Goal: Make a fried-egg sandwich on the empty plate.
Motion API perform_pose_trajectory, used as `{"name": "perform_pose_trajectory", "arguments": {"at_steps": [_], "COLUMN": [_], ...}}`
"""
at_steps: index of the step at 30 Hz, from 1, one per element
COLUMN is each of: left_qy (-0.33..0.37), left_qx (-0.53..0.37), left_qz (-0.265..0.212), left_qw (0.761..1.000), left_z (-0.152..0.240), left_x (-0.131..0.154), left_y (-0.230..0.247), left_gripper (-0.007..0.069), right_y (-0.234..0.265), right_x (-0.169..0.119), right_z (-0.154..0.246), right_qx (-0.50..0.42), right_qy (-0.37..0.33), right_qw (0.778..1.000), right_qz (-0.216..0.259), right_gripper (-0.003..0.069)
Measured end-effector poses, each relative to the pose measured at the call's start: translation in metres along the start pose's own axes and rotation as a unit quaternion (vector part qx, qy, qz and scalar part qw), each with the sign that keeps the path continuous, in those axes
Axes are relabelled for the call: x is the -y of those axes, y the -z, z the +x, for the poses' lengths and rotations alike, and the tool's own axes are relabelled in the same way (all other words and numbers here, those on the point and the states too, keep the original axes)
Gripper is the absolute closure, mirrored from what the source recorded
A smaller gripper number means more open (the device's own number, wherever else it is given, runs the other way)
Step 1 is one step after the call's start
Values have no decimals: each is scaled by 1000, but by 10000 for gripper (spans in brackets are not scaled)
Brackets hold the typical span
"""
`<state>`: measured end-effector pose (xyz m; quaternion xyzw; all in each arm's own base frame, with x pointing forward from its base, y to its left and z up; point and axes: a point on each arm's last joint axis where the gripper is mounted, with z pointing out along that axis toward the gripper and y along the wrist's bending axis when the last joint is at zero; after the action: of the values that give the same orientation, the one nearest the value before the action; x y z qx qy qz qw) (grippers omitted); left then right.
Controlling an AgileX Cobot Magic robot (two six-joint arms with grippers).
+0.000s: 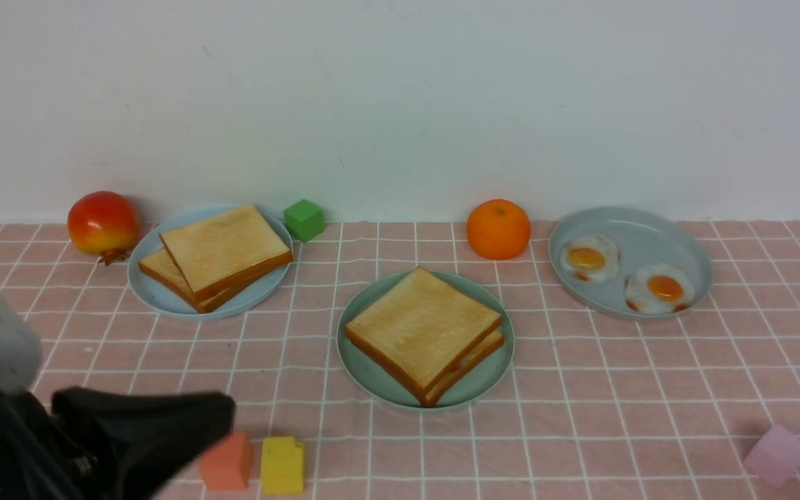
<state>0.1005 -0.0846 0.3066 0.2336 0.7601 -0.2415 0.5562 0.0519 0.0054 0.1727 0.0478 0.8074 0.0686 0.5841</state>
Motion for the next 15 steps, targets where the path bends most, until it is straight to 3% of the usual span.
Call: {"name": "perform_pose_trajectory", "arguments": {"at_steps": [4,5,7,11,15], "left_qy": [31,34,57,81,120], "left_qx": [59,68,96,104,67], "left_qz": [-99,-104,-178,-252,-292], "left_qw": [993,992,978,959,946], "left_z": [20,21,50,93,133], "left_x": [-24,-24,-34,-39,-44], "left_y": [25,29,47,59,53], "left_gripper": [638,638,638,638,638], "right_y": [0,0,0,0,0], "right_x": [0,0,0,0,0], "right_z": [0,0,0,0,0], "right_qx": [0,0,0,-1,-1], "right_qy": [0,0,0,0,0], "right_qw": [1000,1000,1000,1000,1000], "right_qz": [0,0,0,0,0], "right_gripper": [652,652,652,652,651]}}
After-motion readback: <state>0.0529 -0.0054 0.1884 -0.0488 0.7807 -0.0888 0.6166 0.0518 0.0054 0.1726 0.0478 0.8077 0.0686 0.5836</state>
